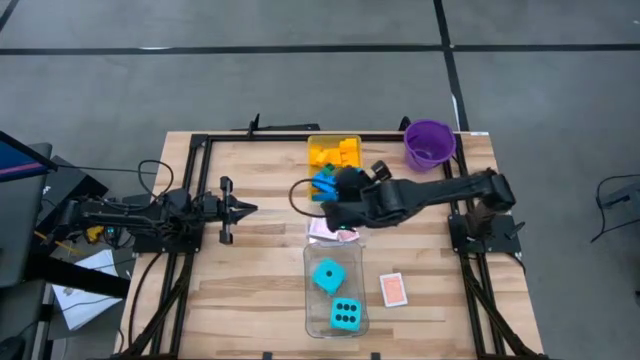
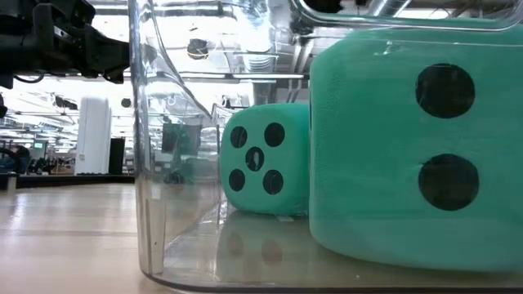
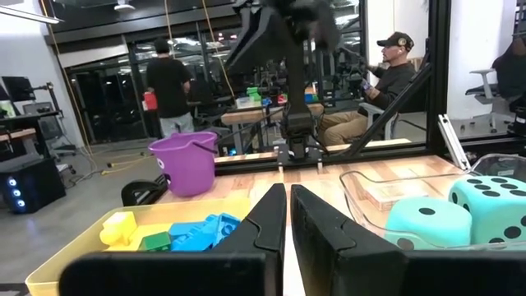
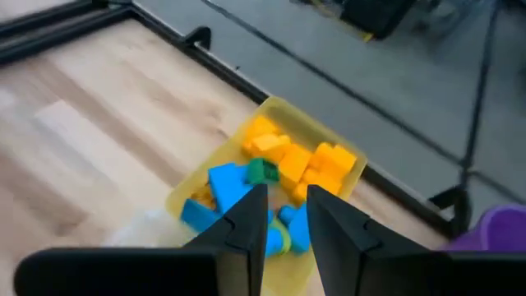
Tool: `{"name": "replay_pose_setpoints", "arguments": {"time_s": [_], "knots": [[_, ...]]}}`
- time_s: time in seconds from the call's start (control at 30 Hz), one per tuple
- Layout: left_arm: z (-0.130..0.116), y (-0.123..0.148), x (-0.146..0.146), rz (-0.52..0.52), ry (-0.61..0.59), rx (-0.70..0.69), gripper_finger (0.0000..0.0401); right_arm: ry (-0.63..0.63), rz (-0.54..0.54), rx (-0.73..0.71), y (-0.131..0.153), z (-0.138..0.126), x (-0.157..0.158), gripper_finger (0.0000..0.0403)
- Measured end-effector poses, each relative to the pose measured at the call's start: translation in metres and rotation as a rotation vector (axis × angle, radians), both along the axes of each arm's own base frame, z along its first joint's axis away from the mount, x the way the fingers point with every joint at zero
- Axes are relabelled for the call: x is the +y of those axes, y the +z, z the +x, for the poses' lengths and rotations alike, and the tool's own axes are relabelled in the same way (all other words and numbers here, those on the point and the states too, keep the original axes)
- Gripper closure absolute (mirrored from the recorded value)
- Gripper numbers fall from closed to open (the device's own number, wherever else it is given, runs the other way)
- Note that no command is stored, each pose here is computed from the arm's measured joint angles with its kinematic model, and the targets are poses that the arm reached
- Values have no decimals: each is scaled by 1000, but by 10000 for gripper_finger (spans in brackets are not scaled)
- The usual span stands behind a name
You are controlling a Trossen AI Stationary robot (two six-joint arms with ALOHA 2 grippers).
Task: Pick & Place Toys
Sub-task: Put the orange deck of cards into the top transparent bin
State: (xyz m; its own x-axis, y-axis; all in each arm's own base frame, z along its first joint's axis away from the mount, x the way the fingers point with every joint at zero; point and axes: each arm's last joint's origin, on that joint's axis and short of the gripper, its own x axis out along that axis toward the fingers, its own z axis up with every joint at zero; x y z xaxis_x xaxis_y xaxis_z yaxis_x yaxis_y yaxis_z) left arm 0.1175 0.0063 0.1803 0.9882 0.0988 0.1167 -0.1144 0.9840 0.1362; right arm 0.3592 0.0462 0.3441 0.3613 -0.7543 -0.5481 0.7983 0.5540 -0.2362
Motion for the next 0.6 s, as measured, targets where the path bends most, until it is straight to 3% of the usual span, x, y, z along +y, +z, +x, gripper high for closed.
{"name": "replay_pose_setpoints", "arguments": {"time_s": [0.37, 0.5, 0.6], "knots": [[0, 1, 0, 0, -1, -15, 384, 221, 303, 31, 32, -50, 43, 324], [0, 1, 0, 1, -1, -15, 384, 139, 374, 52, 34, -84, 69, 324], [0, 2, 0, 1, -3, -16, 384, 86, 407, -24, 29, -102, 91, 318]]}}
